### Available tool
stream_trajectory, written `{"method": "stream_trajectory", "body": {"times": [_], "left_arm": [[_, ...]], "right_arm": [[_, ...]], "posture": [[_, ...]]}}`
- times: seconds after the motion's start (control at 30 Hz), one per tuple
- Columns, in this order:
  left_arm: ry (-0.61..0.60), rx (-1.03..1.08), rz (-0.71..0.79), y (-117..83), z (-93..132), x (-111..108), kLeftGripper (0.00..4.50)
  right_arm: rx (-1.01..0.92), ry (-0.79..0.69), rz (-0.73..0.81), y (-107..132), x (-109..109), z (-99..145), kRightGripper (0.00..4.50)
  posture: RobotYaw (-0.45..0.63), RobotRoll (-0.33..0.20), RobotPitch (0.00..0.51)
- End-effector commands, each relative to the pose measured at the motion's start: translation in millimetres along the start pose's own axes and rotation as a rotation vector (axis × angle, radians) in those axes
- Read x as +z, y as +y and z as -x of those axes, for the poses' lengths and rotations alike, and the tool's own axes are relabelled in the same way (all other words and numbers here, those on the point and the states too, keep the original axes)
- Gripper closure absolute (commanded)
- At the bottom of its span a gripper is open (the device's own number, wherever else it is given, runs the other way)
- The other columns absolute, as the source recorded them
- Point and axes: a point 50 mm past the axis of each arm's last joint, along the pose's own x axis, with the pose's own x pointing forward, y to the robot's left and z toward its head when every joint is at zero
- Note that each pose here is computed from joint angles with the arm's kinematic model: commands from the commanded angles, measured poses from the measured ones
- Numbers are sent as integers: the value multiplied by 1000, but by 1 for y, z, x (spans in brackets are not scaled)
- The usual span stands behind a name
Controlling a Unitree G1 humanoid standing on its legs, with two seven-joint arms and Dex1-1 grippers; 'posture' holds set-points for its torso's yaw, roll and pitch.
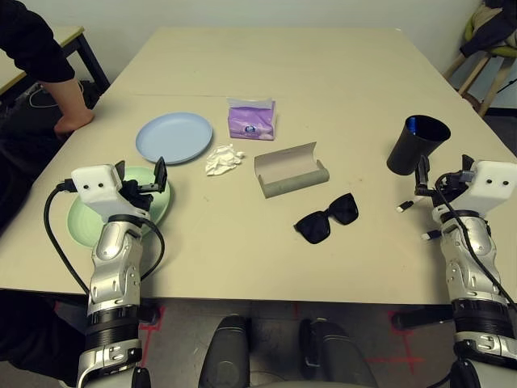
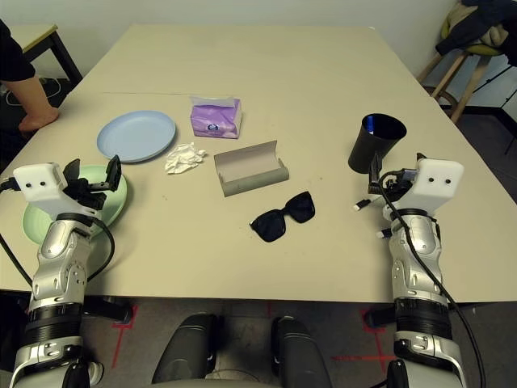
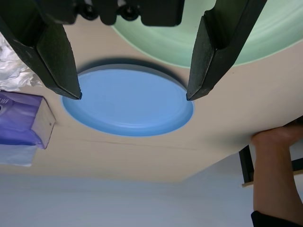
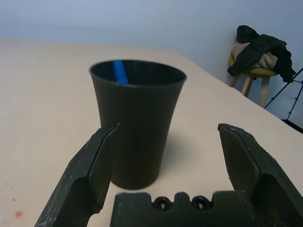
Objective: Organize and tidy the items on the table.
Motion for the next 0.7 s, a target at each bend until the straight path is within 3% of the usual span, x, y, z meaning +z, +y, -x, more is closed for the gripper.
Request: {"method": "stream_trajectory", "body": {"times": [0.03, 0.7], "left_arm": [[-2, -15, -9, -5, 2, -1, 0], [-5, -23, -12, -3, 3, 1, 0]], "right_arm": [[-10, -1, 7, -7, -4, 2, 40], [95, -42, -3, 7, 5, -11, 40]], "posture": [[213, 0, 78], [254, 0, 92]]}}
